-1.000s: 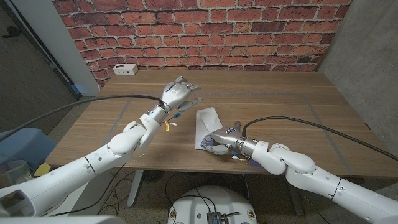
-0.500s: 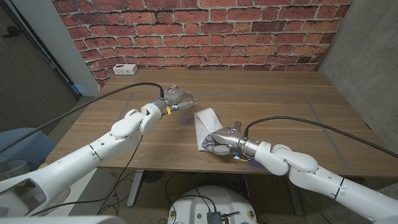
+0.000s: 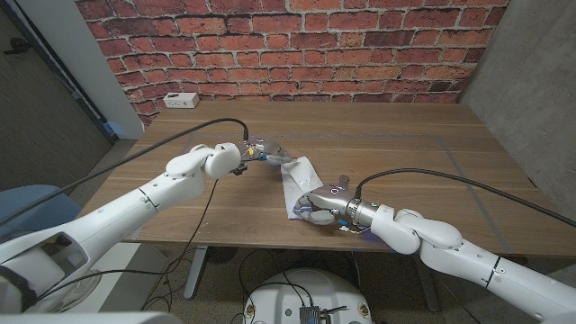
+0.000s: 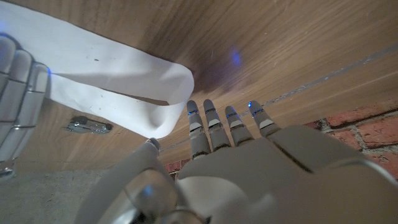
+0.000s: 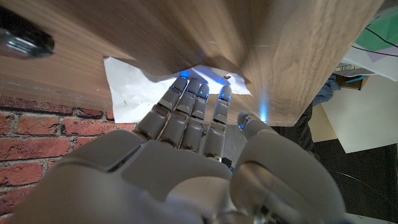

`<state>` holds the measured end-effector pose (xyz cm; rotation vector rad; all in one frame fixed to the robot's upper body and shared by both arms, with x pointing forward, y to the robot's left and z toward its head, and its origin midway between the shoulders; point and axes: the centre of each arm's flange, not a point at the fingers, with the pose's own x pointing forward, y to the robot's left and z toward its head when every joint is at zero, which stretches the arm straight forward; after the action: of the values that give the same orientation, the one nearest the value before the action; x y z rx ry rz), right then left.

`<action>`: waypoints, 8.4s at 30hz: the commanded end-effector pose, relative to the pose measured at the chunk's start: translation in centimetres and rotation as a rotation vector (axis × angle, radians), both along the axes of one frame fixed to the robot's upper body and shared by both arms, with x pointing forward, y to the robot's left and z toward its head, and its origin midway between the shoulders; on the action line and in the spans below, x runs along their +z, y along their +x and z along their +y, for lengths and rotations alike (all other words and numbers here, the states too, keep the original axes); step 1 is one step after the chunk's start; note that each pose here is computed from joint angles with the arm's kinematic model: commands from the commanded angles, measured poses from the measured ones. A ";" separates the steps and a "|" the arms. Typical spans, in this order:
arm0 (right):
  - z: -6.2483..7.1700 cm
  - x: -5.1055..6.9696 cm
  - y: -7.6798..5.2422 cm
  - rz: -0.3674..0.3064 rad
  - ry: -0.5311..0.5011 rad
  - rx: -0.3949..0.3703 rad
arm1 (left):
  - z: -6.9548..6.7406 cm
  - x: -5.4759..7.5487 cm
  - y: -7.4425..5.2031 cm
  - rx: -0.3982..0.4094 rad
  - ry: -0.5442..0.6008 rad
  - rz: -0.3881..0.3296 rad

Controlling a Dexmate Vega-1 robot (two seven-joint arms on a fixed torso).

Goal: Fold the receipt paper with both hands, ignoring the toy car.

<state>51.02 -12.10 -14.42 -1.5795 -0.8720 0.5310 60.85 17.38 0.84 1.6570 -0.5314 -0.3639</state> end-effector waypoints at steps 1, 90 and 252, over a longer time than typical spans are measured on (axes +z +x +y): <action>-0.4 0.3 0.4 0.005 0.015 -0.003 | -1.4 0.7 -0.2 -0.174 -0.034 0.117; -0.6 1.5 0.4 -0.321 0.472 -0.368 | 11.1 -1.3 -5.1 -0.082 -1.029 -0.193; -1.6 -4.6 -2.0 -0.323 0.279 -0.031 | 3.1 5.1 -5.3 0.007 -0.068 0.028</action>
<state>48.89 -12.96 -18.00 -1.4223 -1.1309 0.1234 57.67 23.04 4.98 1.3272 -0.6265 -0.3517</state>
